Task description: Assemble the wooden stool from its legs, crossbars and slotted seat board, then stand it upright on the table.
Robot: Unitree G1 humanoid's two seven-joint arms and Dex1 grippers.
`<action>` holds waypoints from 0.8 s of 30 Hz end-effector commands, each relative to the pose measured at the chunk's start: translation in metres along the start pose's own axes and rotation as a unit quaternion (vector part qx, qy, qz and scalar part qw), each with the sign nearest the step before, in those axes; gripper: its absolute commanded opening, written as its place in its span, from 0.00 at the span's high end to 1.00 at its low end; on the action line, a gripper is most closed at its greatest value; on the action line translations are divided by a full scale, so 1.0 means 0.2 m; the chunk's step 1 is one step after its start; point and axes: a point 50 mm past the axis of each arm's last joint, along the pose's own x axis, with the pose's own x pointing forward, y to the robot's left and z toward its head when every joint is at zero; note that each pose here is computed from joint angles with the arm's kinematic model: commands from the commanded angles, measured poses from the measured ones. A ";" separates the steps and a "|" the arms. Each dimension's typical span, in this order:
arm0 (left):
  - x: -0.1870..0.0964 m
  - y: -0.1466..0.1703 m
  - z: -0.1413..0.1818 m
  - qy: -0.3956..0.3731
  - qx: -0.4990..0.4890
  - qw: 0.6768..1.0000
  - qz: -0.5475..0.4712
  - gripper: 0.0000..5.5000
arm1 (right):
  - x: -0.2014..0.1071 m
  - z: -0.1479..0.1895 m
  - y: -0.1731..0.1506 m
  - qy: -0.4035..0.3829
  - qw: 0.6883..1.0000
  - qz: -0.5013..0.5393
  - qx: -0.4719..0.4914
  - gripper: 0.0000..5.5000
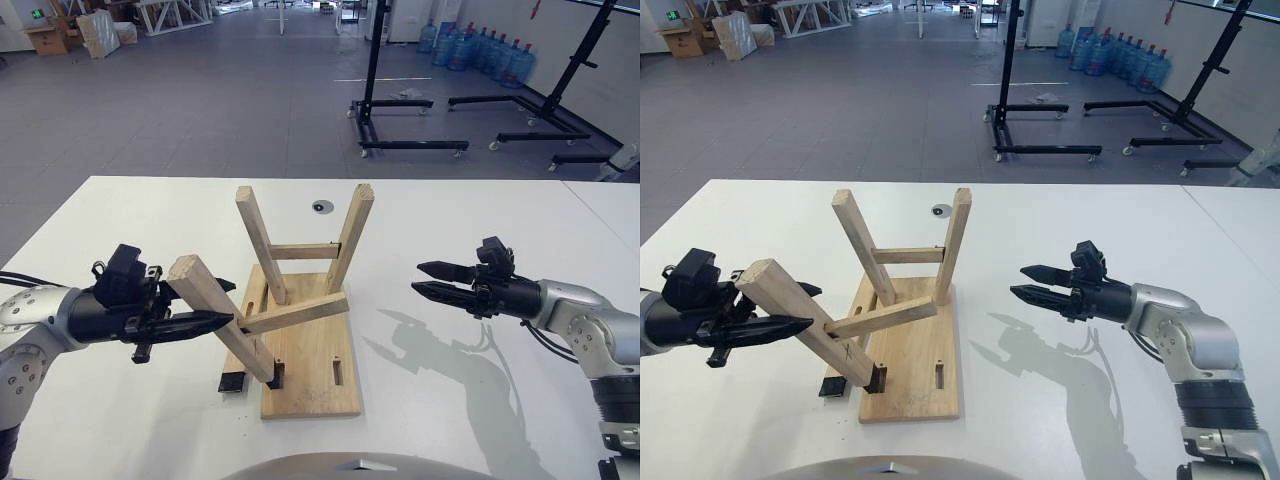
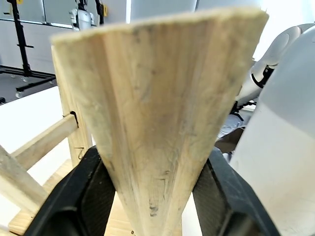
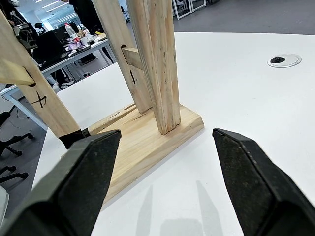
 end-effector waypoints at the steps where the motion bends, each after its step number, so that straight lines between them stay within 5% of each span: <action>1: 0.02 0.03 -0.01 0.023 -0.010 1.000 -0.015 0.63 | 0.01 -0.01 -0.01 0.005 1.000 -0.005 -0.007 0.38; 13: 0.05 0.10 -0.03 0.050 -0.014 0.999 -0.016 0.63 | 0.02 -0.03 -0.04 0.005 1.000 -0.018 -0.008 0.38; 16: 0.10 0.09 0.05 0.056 0.047 0.997 -0.022 0.63 | 0.02 -0.02 -0.05 -0.032 0.999 -0.028 0.004 0.38; 24: 0.18 0.02 -0.06 0.188 0.074 0.979 -0.035 0.63 | 0.02 0.02 -0.05 -0.062 0.997 -0.047 0.005 0.38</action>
